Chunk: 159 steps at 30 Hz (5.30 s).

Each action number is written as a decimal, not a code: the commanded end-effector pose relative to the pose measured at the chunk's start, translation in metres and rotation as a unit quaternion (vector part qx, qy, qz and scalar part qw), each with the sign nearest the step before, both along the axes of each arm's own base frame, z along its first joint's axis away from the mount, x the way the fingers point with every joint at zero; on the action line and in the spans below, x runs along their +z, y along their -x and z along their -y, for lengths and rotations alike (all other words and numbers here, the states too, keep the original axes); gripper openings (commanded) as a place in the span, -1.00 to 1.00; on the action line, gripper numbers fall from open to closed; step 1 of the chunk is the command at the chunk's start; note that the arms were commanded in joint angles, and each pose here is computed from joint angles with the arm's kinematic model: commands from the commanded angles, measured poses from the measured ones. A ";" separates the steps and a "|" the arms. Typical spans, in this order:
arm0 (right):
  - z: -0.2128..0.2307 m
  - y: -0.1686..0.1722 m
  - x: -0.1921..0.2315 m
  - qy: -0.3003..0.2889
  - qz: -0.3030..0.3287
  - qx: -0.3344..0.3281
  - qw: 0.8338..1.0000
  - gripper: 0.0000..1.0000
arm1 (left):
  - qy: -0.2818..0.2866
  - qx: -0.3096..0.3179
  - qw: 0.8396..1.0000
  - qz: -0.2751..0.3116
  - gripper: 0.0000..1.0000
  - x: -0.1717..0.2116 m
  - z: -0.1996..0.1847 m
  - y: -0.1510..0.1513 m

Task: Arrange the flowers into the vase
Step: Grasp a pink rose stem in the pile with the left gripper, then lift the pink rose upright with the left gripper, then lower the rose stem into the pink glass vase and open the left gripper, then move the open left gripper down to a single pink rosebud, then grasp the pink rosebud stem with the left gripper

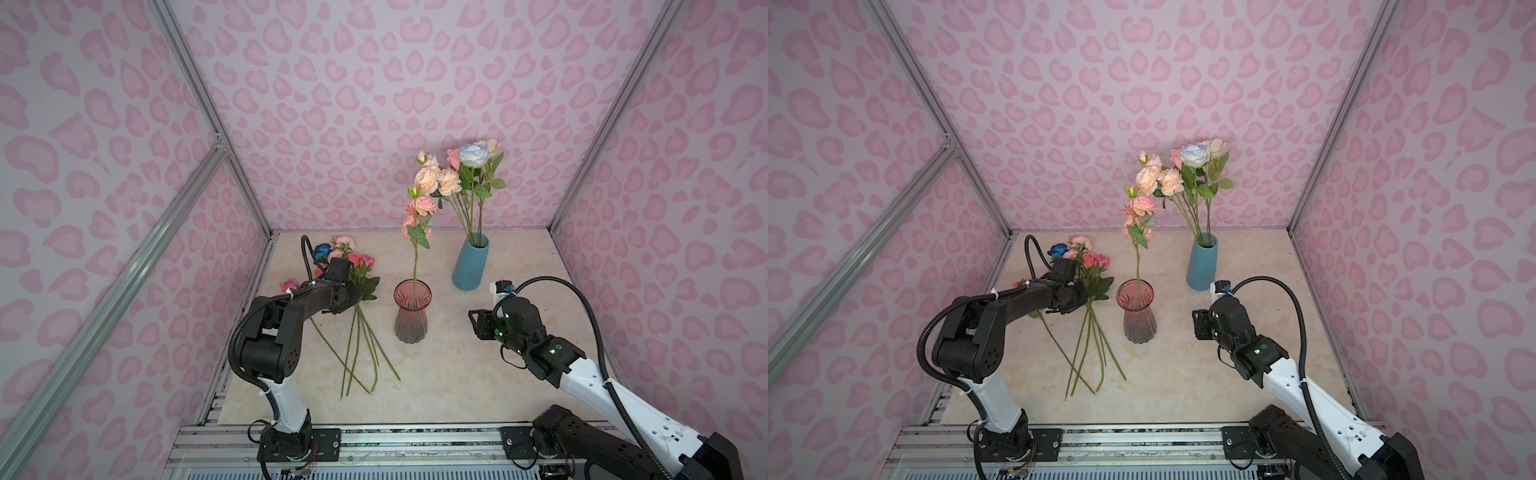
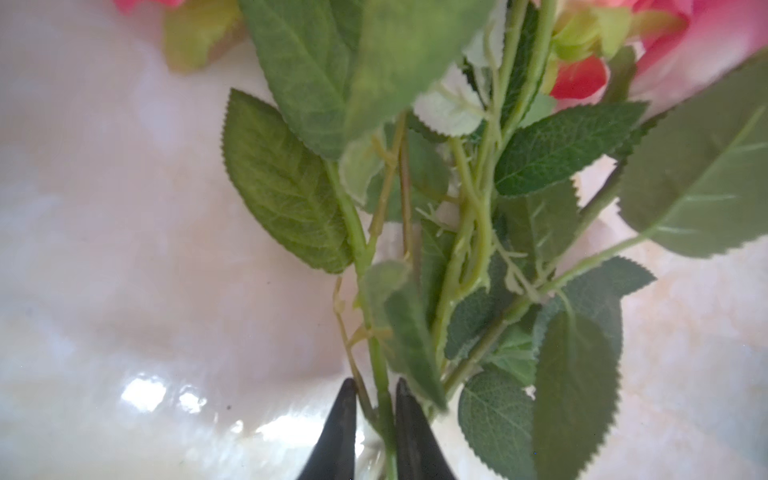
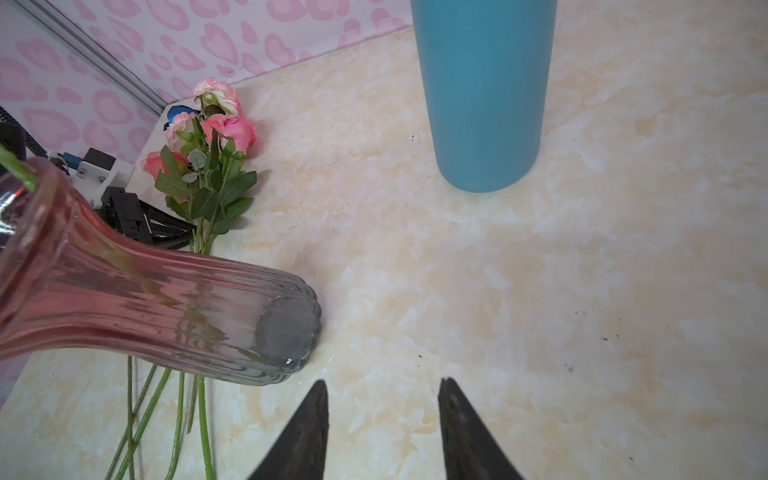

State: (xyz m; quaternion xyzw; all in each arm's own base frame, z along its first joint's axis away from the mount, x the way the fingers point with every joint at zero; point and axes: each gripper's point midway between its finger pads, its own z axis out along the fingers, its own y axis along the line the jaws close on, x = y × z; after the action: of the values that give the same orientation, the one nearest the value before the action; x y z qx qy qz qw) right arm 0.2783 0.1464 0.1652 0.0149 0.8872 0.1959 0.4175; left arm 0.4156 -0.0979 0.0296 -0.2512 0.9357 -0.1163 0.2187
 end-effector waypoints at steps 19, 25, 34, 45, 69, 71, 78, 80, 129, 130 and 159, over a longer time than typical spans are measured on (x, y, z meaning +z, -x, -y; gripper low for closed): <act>-0.002 0.001 0.022 -0.026 0.022 0.001 0.999 -0.11 | 0.025 -0.017 0.995 0.098 -0.94 0.094 0.001 0.001; -0.001 0.003 0.035 -0.035 0.033 0.001 0.999 -0.11 | 0.022 -0.025 0.986 0.161 -0.94 0.154 -0.006 0.017; -0.037 0.019 0.057 -0.120 0.063 0.107 0.985 0.12 | 0.026 -0.078 0.923 0.376 -0.94 0.315 -0.004 0.050; -0.044 0.034 0.063 -0.170 0.072 0.148 0.972 0.80 | 0.040 -0.167 0.773 0.610 -0.94 0.474 0.033 0.115; -0.032 0.037 0.056 -0.146 0.072 0.128 0.978 0.79 | 0.007 -0.208 0.739 0.641 -0.94 0.421 0.137 0.068; -0.032 0.036 0.054 -0.145 0.068 0.127 0.979 0.78 | 0.006 -0.205 0.749 0.630 -0.94 0.404 0.143 0.070; -0.035 0.033 0.051 -0.154 0.061 0.125 0.978 0.77 | -0.023 -0.223 0.775 0.591 -0.91 0.353 0.165 0.078; -0.034 0.033 0.050 -0.153 0.060 0.123 0.979 0.77 | -0.027 -0.228 0.783 0.578 -0.84 0.342 0.167 0.079; -0.033 0.015 0.041 -0.122 0.048 0.095 0.987 0.52 | -0.066 0.173 0.983 0.005 0.10 0.058 -0.114 0.108; -0.033 0.015 0.041 -0.122 0.049 0.094 0.987 0.53 | -0.065 0.168 0.984 -0.012 0.06 0.050 -0.114 0.104; -0.025 0.018 0.030 -0.101 0.059 0.090 0.989 0.51 | -0.065 0.132 0.986 -0.078 -0.93 0.002 -0.121 0.064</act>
State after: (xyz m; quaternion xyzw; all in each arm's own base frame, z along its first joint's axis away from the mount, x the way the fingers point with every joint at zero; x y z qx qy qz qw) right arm 0.2581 0.1728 0.1922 -0.0355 0.8399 0.3225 0.4351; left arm 0.3546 0.0237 0.0197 -0.3738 0.9130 -0.0025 0.1631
